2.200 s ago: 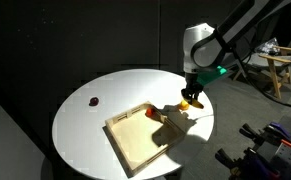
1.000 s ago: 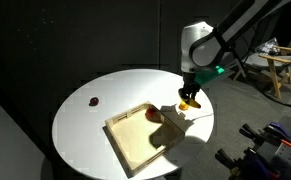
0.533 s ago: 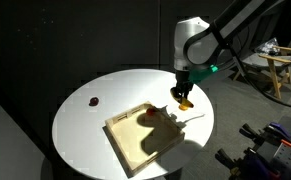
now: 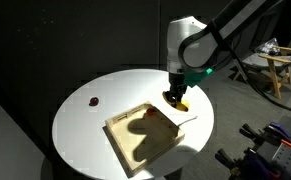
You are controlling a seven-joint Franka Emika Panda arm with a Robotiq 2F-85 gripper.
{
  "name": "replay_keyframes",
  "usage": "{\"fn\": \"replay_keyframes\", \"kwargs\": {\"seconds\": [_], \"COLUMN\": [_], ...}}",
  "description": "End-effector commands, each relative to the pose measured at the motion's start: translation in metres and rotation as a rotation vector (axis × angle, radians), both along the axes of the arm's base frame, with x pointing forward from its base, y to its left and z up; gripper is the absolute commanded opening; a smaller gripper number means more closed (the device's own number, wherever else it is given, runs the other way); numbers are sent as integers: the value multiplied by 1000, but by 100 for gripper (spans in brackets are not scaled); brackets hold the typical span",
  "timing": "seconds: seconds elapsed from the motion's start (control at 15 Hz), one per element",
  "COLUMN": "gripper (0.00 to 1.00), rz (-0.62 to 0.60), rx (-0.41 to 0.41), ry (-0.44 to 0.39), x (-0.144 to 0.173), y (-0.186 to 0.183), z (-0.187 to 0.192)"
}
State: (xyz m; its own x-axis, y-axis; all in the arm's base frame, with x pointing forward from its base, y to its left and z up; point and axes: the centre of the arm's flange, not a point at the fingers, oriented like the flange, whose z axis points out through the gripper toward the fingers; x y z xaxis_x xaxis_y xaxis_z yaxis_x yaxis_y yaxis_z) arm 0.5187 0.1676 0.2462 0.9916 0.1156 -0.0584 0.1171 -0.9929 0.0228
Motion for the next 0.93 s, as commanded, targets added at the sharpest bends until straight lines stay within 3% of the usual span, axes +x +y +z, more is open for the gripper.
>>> {"fn": "replay_keyframes", "kwargs": {"seconds": [0.0, 0.87], "gripper": [13, 13], "rz": [55, 123], "rx": [18, 28], "ry": [8, 13], "x": [-2, -5], "y": [14, 63], "z": [10, 4]}}
